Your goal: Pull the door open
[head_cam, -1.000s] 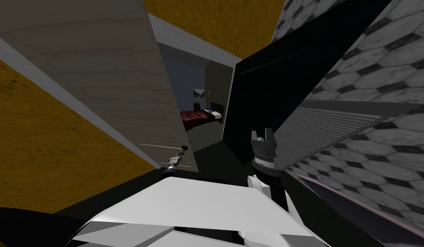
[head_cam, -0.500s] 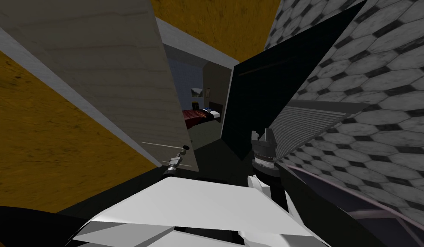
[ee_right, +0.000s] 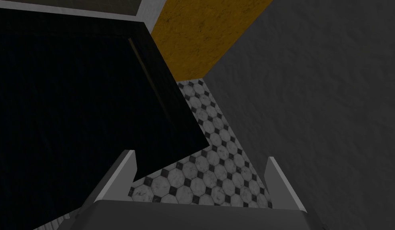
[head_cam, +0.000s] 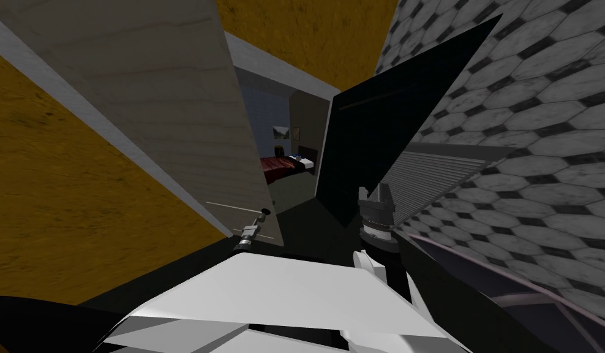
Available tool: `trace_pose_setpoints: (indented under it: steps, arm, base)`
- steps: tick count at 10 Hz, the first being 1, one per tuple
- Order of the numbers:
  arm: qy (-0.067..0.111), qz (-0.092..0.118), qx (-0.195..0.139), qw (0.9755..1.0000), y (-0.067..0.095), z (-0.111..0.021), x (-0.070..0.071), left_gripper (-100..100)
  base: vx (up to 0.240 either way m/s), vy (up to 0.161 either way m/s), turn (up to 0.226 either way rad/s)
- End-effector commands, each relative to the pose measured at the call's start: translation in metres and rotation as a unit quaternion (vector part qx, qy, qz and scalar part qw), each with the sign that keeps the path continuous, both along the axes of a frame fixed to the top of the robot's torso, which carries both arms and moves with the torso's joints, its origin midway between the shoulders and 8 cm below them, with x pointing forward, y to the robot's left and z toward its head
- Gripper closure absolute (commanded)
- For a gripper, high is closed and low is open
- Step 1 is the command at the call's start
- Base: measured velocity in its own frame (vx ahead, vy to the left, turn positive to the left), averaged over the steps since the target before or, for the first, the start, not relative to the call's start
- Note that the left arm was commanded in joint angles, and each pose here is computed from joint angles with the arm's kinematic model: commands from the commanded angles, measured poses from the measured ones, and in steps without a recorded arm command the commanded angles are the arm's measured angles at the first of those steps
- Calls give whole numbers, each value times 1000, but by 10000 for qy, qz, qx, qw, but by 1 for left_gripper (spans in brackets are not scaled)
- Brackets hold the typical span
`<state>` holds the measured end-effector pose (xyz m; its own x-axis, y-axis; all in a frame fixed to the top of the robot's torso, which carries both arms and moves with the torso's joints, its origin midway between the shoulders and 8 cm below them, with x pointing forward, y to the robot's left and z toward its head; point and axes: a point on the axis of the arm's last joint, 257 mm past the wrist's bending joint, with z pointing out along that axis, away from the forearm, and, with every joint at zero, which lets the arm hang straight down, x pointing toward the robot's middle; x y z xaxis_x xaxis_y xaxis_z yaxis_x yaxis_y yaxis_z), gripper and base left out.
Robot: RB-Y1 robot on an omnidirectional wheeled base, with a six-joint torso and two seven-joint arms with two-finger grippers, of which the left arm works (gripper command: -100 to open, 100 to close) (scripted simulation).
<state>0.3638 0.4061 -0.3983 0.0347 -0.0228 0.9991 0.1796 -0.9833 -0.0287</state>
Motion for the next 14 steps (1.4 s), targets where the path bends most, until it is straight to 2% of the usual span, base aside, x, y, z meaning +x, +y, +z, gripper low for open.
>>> trace_pose_setpoints:
  steps: [1, 5, 9, 10, 11, 12, 13, 14]
  arm:
    - [-73, -167, -87, 9998, -20, 4, 0, -100]
    - [-137, -346, -109, 9992, -33, 6, -3, -100]
    - [-168, -433, -121, 9988, -39, 7, -5, -100]
    - [-129, -258, -16, 9996, -14, 7, -9, -100]
    - [-57, -186, -110, 9997, -3, 6, -7, -100]
    - [-47, -177, -136, 9997, -2, 6, -7, -100]
    - [26, -103, -57, 9999, 9, 2, -13, -100]
    - [26, -103, -57, 9999, 9, 2, -13, 100]
  base:
    - [-68, 37, -71]
    - [-86, 41, -45]
    - [-59, 21, -22]
    - [-9, 35, 21]
    - [54, -31, 35]
    - [95, -96, 26]
    - [45, -24, 44]
    - [-3, 22, -19]
